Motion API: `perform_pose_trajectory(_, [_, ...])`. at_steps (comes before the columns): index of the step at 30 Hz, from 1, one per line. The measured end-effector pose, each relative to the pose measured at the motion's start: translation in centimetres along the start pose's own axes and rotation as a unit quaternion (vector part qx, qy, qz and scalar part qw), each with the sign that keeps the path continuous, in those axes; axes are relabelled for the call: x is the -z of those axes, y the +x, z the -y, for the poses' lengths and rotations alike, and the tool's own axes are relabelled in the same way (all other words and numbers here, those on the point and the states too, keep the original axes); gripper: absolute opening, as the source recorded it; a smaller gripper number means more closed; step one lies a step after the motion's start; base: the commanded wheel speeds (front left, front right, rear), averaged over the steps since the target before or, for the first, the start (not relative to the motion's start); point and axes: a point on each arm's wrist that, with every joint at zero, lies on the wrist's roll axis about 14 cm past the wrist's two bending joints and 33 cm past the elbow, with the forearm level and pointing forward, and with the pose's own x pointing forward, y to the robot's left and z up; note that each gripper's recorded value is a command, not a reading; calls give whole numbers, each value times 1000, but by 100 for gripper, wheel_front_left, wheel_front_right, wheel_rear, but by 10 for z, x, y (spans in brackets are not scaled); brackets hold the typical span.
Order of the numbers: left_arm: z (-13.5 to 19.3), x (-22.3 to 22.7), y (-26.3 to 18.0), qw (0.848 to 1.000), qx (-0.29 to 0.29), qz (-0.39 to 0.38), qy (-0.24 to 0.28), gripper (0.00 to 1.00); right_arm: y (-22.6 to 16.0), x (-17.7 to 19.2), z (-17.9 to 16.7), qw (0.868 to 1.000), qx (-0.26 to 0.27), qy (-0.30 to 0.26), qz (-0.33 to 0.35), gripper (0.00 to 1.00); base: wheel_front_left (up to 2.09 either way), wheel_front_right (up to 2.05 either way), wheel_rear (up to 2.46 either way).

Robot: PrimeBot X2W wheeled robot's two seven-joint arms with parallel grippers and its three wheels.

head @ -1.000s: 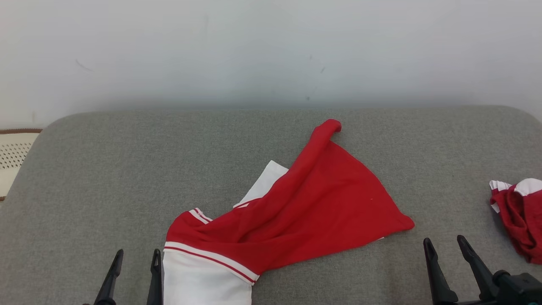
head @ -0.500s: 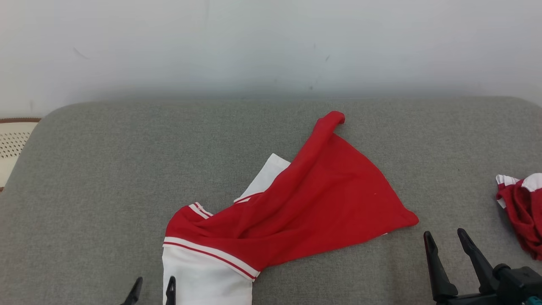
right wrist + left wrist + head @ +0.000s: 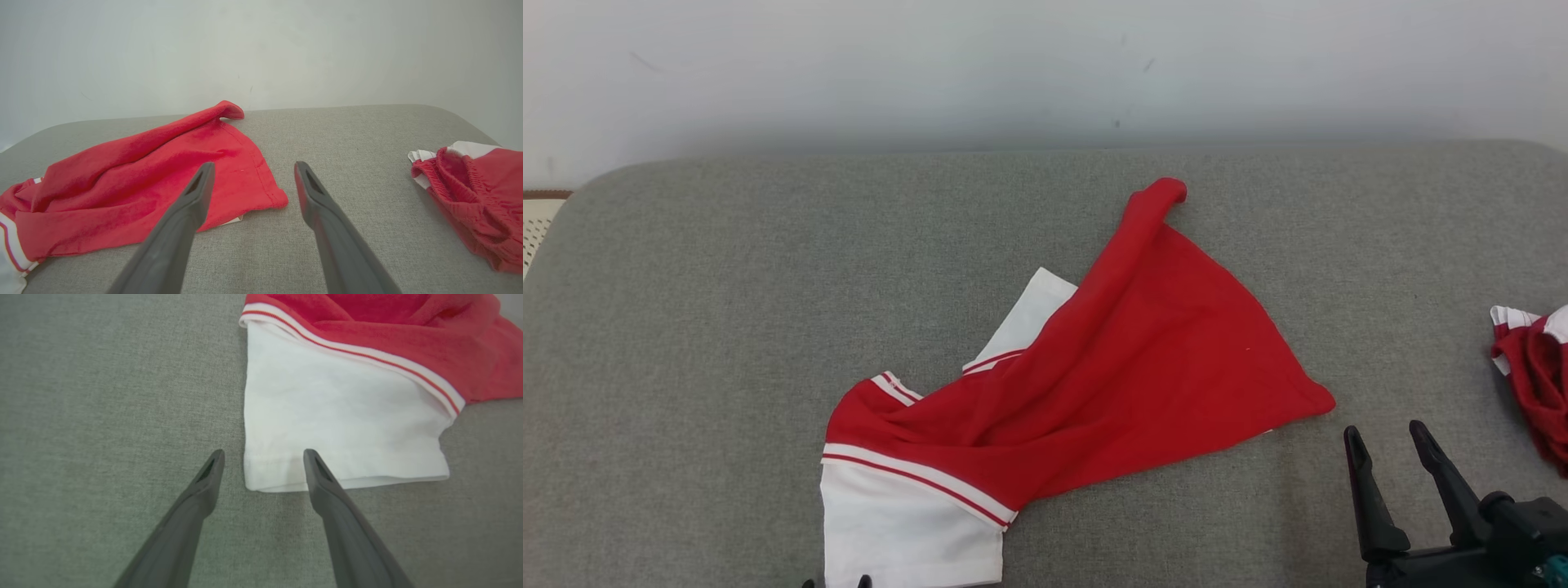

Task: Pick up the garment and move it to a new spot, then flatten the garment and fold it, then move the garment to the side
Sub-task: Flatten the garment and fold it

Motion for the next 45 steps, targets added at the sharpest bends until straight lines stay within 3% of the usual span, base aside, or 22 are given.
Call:
perform_pose_trajectory(1, [1,1,2,1000,3,-2,-1,100,1,1,0,1000,0,0,-1,100,0,0,0])
perform_pose_trajectory(2, [1,3,3,1000,3,-4,-2,82,2,1,1,1000,0,0,-2,100,0,0,0])
perform_pose_trajectory(3, [1,4,4,1000,5,-6,-2,47,2,3,2,1000,1,0,-3,100,0,0,0])
perform_pose_trajectory(4, [2,6,5,1000,7,-9,-4,0,2,3,3,1000,2,0,-5,100,0,0,0])
perform_pose_trajectory(16, [7,0,14,1000,15,-1,2,0,10,29,56,997,48,-19,-60,100,0,0,0])
perform_pose_trajectory(33, [12,-16,35,999,22,19,20,0,63,110,49,984,-20,4,-180,100,0,0,0])
perform_pose_trajectory(34, [12,-16,35,999,21,20,19,0,65,115,48,982,-23,6,-186,61,0,0,0])
perform_pose_trajectory(35, [11,-17,35,999,19,22,20,0,65,120,47,981,-25,8,-192,43,0,0,0])
perform_pose_trajectory(36, [9,-18,35,999,16,24,23,0,67,122,46,981,-27,10,-194,3,0,0,0])
perform_pose_trajectory(41, [12,-31,34,999,17,43,25,0,72,119,42,983,-30,28,-177,0,0,0,0])
perform_pose_trajectory(45, [17,-62,32,995,24,90,38,0,75,96,39,990,-32,41,-131,0,0,0,0])
